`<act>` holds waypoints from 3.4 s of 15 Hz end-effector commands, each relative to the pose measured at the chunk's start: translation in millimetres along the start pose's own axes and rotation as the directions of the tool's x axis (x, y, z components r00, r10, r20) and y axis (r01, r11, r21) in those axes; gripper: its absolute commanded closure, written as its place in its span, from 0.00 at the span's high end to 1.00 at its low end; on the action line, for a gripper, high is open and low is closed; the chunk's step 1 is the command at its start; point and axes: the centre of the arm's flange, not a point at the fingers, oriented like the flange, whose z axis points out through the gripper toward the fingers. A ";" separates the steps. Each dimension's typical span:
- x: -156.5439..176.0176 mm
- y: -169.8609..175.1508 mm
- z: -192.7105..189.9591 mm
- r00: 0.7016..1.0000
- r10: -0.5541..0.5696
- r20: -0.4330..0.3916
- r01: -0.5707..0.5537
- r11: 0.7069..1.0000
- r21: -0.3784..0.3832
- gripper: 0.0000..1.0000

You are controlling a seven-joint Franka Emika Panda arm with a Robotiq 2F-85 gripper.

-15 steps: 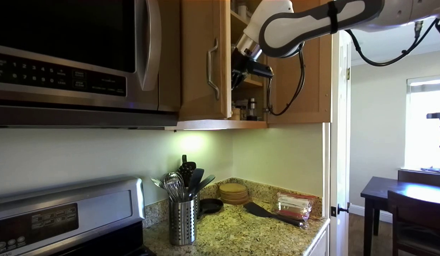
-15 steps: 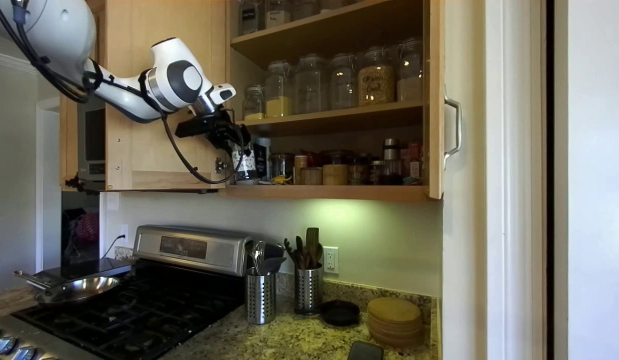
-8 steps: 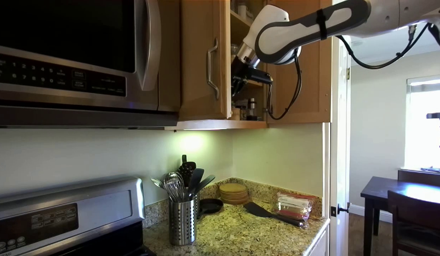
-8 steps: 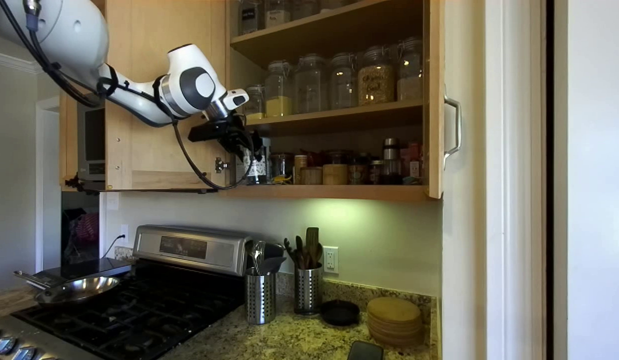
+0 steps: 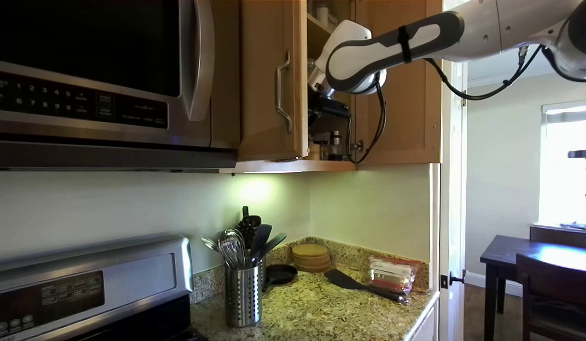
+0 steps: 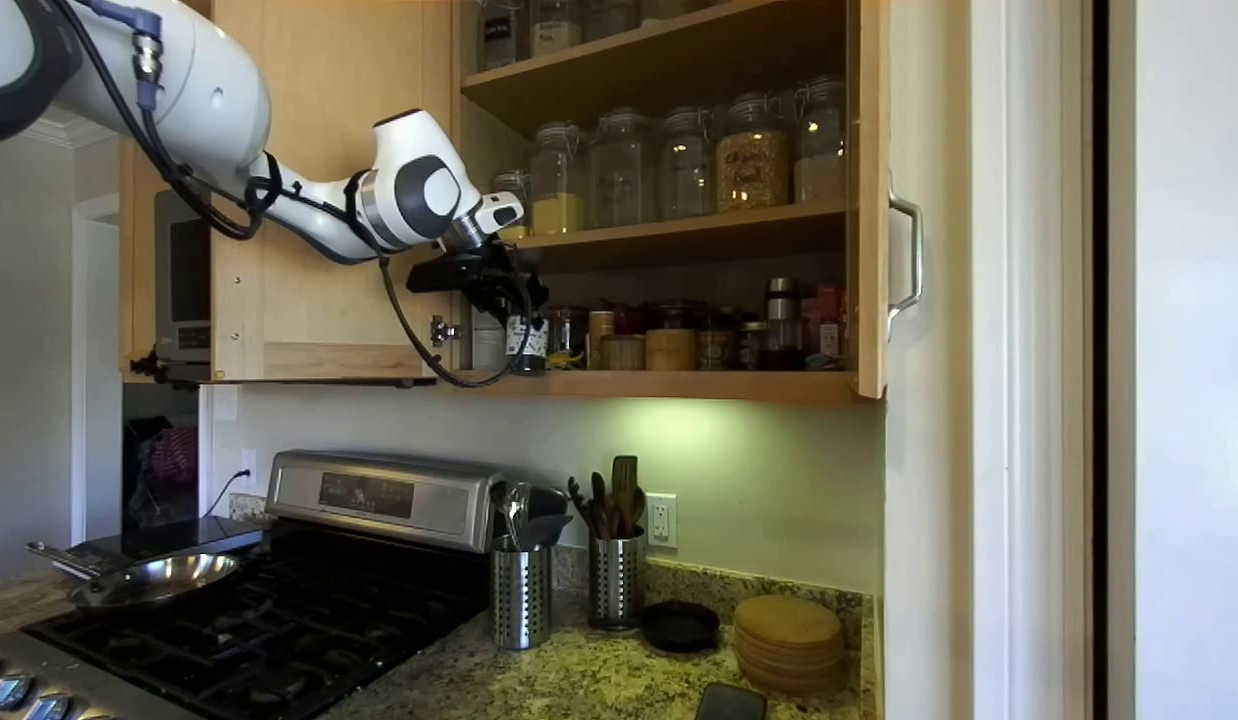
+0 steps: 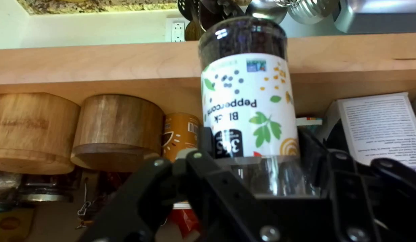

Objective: Pick the bottle on the counter, put it in the cupboard then close the cupboard

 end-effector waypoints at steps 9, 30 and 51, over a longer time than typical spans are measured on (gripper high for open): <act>42.5 4.3 -11.1 0.997 -0.004 -0.079 0.006 1.000 0.017 0.38; 56.8 8.9 67.1 0.993 -0.013 -0.114 0.016 1.000 0.021 0.98; -48.7 13.8 41.1 0.984 -0.068 0.166 0.073 0.997 -0.021 1.00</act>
